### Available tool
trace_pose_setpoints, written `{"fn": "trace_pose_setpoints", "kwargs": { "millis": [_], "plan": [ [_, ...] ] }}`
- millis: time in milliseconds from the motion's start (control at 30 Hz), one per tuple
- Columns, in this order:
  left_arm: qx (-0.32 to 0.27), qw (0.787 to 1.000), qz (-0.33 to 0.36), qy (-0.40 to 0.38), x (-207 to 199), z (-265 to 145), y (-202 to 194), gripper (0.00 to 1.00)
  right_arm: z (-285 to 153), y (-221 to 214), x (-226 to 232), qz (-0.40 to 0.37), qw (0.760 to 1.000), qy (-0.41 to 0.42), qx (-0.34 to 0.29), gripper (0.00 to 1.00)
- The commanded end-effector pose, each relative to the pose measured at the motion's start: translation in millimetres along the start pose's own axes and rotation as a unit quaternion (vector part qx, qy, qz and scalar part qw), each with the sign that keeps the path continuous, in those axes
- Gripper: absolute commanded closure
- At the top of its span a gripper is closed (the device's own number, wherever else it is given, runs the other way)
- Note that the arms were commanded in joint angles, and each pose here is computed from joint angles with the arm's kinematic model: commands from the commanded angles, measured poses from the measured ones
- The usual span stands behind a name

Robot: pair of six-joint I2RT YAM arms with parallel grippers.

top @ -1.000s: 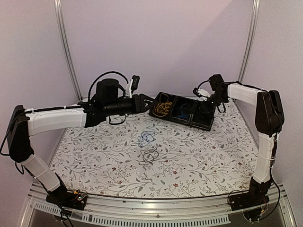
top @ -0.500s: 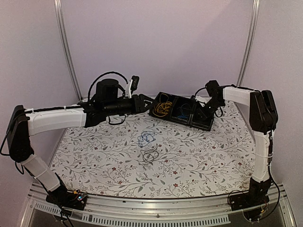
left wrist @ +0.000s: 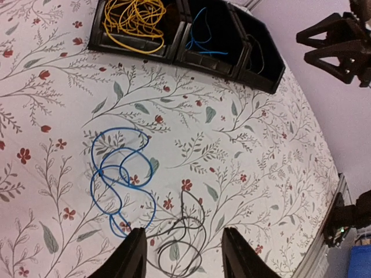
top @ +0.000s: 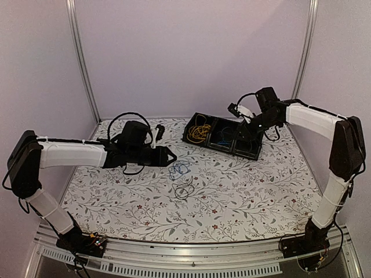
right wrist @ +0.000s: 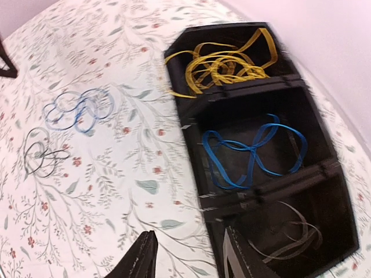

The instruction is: Untangle the cables

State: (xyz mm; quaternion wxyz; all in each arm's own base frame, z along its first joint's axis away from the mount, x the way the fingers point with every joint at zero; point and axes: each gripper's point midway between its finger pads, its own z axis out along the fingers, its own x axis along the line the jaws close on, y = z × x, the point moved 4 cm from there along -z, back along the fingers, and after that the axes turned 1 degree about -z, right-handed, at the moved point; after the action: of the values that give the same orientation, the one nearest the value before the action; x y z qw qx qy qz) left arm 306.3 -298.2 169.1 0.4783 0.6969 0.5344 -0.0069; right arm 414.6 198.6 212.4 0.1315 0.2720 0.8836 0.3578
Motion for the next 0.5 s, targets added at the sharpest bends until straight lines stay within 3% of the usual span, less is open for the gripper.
{"fn": "trace_pose_setpoints", "kwargs": {
  "millis": [0,167,467],
  "plan": [
    [0.073,0.995,0.000,0.074,36.3,-4.1,-42.1,0.53,38.9,-2.2,87.6,-0.090,0.988,0.126,-0.014,0.57],
    [0.123,0.991,-0.017,0.060,41.9,-6.3,-72.6,0.52,82.9,-8.4,142.5,-0.190,0.971,0.146,0.010,0.50],
    [0.161,0.982,-0.097,-0.024,32.7,12.2,-100.8,0.57,129.2,-4.5,183.7,-0.261,0.952,0.160,0.014,0.44]
  ]
}}
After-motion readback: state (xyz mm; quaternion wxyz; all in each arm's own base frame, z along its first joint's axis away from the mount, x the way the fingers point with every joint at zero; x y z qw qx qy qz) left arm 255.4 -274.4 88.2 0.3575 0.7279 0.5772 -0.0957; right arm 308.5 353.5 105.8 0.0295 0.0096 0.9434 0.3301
